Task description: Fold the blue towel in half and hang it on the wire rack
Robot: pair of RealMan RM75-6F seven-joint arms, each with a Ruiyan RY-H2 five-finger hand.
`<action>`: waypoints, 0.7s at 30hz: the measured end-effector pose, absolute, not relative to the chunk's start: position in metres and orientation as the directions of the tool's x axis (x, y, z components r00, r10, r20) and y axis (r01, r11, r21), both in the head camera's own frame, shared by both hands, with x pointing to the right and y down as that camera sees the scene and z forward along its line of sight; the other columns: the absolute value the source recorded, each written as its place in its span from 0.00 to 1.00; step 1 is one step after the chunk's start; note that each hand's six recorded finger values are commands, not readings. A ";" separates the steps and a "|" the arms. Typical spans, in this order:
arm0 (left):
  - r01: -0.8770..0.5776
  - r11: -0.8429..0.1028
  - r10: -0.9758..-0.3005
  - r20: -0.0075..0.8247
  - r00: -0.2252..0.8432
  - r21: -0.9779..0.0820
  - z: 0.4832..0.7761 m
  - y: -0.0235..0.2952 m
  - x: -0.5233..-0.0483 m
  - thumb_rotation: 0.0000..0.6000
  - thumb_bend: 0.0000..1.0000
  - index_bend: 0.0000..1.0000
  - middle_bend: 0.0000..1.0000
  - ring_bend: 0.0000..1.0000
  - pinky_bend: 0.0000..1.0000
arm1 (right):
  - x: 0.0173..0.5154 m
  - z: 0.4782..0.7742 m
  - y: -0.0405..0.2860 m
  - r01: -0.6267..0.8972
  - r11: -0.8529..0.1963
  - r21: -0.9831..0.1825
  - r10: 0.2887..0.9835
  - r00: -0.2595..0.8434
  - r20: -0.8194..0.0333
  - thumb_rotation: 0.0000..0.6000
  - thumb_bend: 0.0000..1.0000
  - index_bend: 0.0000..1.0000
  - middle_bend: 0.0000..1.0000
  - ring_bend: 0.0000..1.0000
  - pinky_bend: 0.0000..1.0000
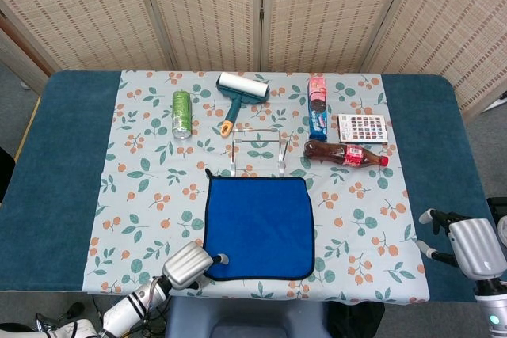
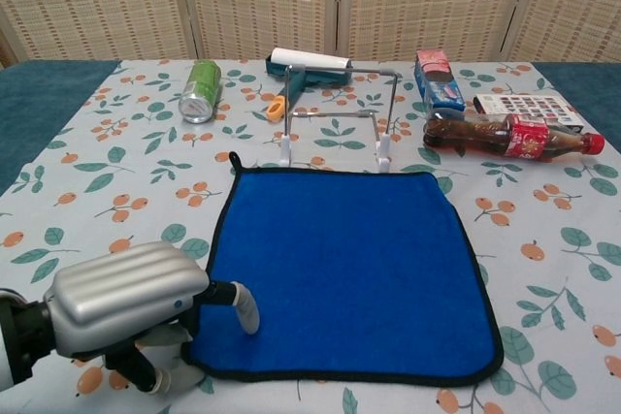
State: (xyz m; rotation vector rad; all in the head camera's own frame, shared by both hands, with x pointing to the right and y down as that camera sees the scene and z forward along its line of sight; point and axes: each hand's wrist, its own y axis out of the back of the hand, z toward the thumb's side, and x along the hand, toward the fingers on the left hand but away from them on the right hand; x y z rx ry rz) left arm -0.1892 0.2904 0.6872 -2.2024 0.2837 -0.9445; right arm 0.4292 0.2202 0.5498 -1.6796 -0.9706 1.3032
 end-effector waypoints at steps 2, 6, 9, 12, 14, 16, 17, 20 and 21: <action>0.072 -0.723 -0.449 0.546 0.707 -0.687 0.689 0.290 -0.188 1.00 0.31 0.35 0.99 0.93 1.00 | 0.430 0.550 0.220 0.103 -0.402 -0.910 0.907 0.180 -0.380 1.00 0.14 0.47 0.62 0.64 0.78; 0.055 -0.723 -0.460 0.540 0.705 -0.688 0.690 0.288 -0.185 1.00 0.31 0.38 1.00 0.93 1.00 | 0.430 0.550 0.220 0.103 -0.401 -0.910 0.908 0.178 -0.380 1.00 0.14 0.47 0.62 0.65 0.78; 0.040 -0.722 -0.469 0.533 0.704 -0.690 0.690 0.286 -0.184 1.00 0.31 0.42 1.00 0.94 1.00 | 0.431 0.550 0.220 0.104 -0.400 -0.911 0.908 0.177 -0.379 1.00 0.14 0.47 0.63 0.65 0.78; 0.041 -0.723 -0.468 0.533 0.705 -0.690 0.692 0.285 -0.183 1.00 0.31 0.45 1.00 0.94 1.00 | 0.431 0.550 0.220 0.104 -0.398 -0.911 0.909 0.177 -0.377 1.00 0.14 0.47 0.63 0.65 0.78; 0.044 -0.724 -0.466 0.536 0.704 -0.688 0.693 0.286 -0.183 1.00 0.31 0.47 1.00 0.94 1.00 | 0.431 0.550 0.219 0.105 -0.397 -0.912 0.909 0.178 -0.376 1.00 0.14 0.47 0.64 0.66 0.78; 0.044 -0.725 -0.466 0.537 0.703 -0.687 0.693 0.286 -0.183 1.00 0.33 0.48 1.00 0.94 1.00 | 0.431 0.550 0.220 0.105 -0.397 -0.912 0.910 0.178 -0.375 1.00 0.14 0.47 0.64 0.66 0.78; 0.045 -0.725 -0.466 0.537 0.703 -0.687 0.693 0.286 -0.183 1.00 0.35 0.49 1.00 0.94 1.00 | 0.431 0.550 0.220 0.105 -0.396 -0.912 0.910 0.178 -0.375 1.00 0.14 0.47 0.64 0.66 0.78; 0.047 -0.725 -0.466 0.539 0.702 -0.687 0.694 0.285 -0.183 1.00 0.38 0.51 1.00 0.94 1.00 | 0.431 0.550 0.219 0.106 -0.394 -0.913 0.911 0.179 -0.372 1.00 0.14 0.47 0.64 0.66 0.78; 0.047 -0.726 -0.466 0.540 0.701 -0.686 0.694 0.285 -0.183 1.00 0.39 0.53 1.00 0.94 1.00 | 0.431 0.550 0.219 0.107 -0.393 -0.913 0.911 0.180 -0.371 1.00 0.14 0.47 0.64 0.66 0.78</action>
